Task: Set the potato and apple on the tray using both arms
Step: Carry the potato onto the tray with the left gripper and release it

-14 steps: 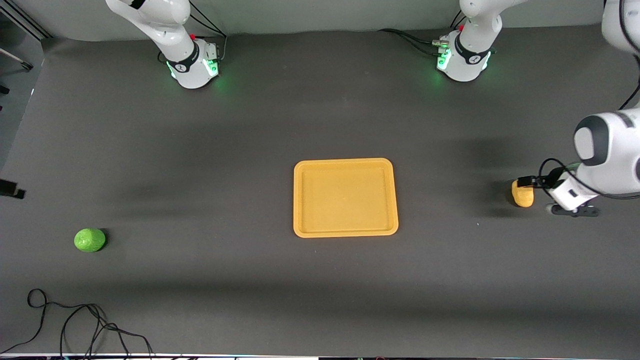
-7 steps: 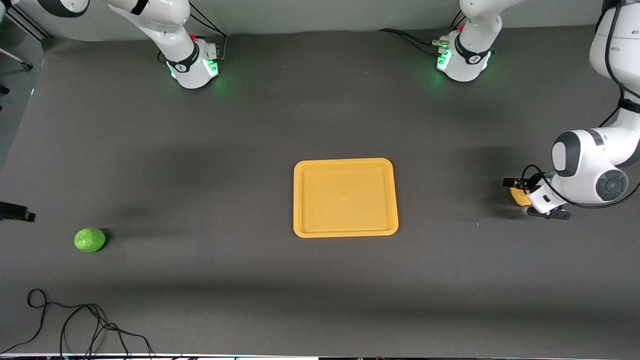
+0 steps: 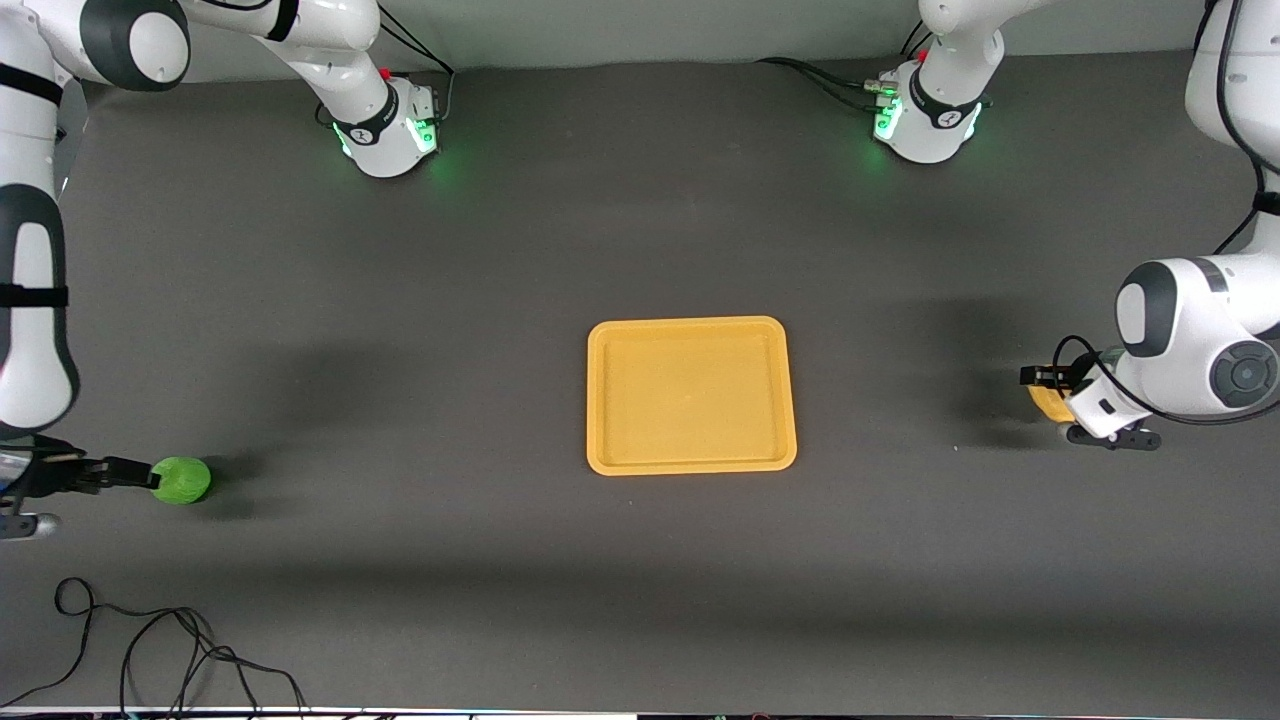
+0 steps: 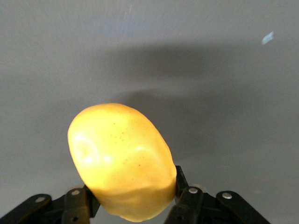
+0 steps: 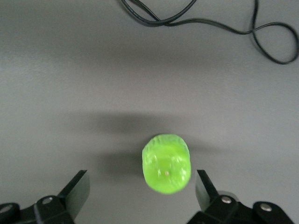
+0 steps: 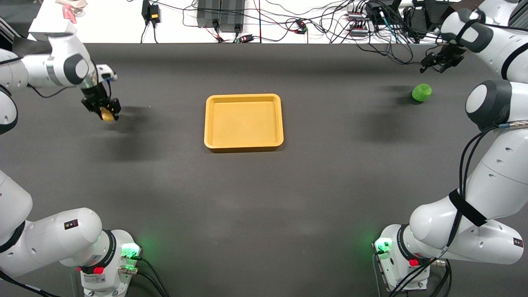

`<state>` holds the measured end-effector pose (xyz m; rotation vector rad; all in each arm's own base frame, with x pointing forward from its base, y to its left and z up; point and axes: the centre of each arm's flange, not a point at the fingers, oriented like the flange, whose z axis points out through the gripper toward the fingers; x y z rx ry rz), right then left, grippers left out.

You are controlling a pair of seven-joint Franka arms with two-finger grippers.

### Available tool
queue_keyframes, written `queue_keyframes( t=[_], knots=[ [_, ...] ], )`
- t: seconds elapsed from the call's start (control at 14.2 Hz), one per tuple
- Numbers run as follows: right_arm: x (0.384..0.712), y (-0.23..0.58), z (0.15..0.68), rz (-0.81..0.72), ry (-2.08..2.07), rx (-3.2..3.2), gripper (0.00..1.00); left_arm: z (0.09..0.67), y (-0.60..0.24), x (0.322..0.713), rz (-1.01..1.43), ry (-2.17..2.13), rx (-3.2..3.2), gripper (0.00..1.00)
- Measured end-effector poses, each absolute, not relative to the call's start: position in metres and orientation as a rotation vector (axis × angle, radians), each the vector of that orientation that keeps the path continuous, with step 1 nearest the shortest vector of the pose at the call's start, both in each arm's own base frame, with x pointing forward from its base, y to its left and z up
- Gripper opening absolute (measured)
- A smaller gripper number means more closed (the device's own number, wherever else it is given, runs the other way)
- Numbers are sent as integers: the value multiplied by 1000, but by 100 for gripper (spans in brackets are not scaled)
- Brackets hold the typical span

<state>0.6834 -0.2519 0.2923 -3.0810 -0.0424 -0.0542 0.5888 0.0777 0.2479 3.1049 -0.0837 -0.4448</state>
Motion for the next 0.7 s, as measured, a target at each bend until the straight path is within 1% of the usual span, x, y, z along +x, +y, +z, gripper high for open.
queue_keyframes(
  t=[0.14, 0.28, 0.49, 0.7],
  knots=[
    [684, -254, 271, -64, -48, -3083, 100, 279, 33, 609, -405, 10, 3085, 62],
    [683, -256, 247, -62, -45, -3081, 100, 295, -30, 618, -363, 43, 3042, 62],
    [680, -257, 223, -27, -41, -3074, 100, 296, -137, 610, -318, -66, 3018, 62],
    [676, -261, 208, 5, -30, -3069, 100, 280, -231, 591, -269, -194, 2986, 62]
  ],
)
